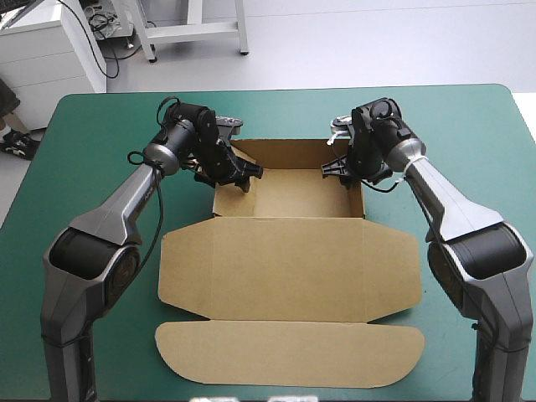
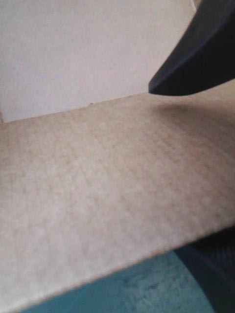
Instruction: Fold the box
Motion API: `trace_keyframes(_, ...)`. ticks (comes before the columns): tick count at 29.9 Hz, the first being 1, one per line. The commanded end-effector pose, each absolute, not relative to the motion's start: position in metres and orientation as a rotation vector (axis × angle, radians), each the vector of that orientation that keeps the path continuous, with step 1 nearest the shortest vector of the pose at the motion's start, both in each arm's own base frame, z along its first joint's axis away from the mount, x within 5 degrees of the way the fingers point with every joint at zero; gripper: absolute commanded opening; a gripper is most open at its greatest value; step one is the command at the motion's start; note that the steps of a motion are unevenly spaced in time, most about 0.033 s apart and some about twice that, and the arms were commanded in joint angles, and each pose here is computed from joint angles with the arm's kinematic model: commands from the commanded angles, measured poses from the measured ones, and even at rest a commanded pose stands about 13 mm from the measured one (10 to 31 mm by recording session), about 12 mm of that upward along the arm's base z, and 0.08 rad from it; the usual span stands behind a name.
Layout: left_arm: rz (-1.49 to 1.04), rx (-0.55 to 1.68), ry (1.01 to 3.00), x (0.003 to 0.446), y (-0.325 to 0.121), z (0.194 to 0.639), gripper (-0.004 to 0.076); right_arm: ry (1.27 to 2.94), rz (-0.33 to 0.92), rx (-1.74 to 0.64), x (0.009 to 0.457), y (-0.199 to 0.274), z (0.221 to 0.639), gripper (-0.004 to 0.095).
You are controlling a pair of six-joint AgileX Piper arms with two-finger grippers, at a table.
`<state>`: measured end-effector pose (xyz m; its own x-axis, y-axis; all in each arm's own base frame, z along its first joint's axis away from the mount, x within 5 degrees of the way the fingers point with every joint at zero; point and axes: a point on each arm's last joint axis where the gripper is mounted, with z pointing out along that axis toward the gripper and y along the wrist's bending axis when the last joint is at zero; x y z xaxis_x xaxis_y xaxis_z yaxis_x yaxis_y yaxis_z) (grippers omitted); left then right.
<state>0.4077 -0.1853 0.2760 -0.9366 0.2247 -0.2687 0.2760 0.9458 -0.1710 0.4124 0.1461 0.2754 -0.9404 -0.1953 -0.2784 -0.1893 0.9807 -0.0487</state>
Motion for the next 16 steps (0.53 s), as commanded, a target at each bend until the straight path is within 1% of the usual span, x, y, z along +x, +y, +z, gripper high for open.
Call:
trace_keyframes(1, -0.291, 0.380, 2.787, 0.399, -0.180, 0.309, 0.0495, 2.764, -0.035, -0.235, 0.402, 0.140, 0.313, 0.0545)
trace_keyframes(5, -0.209, 0.394, 2.799, 0.399, -0.175, 0.311, 0.0495, 2.754, -0.031, -0.233, 0.401, 0.140, 0.317, 0.0545)
trace_keyframes(8, -0.201, 0.391, 2.752, 0.398, -0.174, 0.326, 0.0495, 2.713, -0.004, -0.218, 0.402, 0.140, 0.330, 0.0545)
trace_keyframes(12, -0.243, 0.376, 2.611, 0.395, -0.172, 0.370, 0.0495, 2.612, 0.138, -0.195, 0.399, 0.146, 0.367, 0.0543)
trace_keyframes(14, -0.265, 0.367, 2.529, 0.388, -0.169, 0.397, 0.0495, 2.554, 0.176, -0.188, 0.395, 0.146, 0.387, 0.0543)
trace_keyframes(16, -0.255, 0.361, 2.430, 0.379, -0.163, 0.428, 0.0495, 2.507, 0.183, -0.186, 0.391, 0.144, 0.402, 0.0543)
